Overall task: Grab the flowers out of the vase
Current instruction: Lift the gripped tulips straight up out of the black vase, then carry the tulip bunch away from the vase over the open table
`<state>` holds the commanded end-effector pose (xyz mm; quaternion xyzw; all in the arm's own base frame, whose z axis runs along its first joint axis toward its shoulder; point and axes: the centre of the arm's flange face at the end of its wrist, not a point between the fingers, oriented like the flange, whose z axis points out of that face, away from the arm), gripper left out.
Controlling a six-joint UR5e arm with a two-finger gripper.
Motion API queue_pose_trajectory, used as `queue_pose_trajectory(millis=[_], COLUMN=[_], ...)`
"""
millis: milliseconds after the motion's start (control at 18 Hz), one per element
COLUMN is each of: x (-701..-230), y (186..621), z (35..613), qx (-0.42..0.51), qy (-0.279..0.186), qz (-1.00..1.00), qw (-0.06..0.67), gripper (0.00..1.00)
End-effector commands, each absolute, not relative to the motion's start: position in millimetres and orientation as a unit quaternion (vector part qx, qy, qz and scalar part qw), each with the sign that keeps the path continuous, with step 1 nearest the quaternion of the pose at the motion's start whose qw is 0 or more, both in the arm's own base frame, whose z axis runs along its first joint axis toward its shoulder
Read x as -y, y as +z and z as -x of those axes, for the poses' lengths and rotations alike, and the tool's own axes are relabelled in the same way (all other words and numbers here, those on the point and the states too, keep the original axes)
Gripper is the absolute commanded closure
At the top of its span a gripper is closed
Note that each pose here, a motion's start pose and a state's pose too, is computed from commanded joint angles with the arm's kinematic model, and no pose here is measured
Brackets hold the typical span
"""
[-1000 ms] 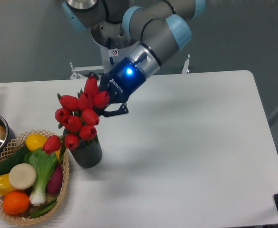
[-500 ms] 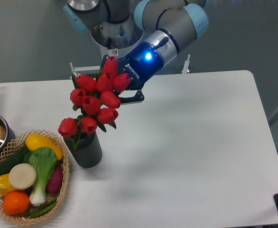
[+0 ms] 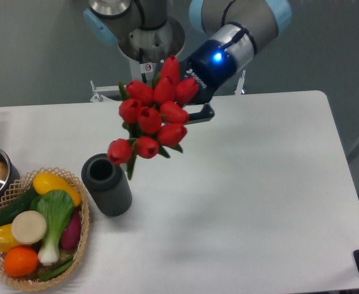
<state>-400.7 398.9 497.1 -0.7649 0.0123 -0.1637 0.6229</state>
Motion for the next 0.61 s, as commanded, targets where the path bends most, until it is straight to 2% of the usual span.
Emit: queue_pose_trajectory(millis=[333,611], x=[-391,-378], y=[483,455], z=[433,446], qx=[0.024,0.028], qy=[-0.016,0.049], qz=[0.871,0.915], qw=[0.49,0.398], gripper=[1.0,1.0])
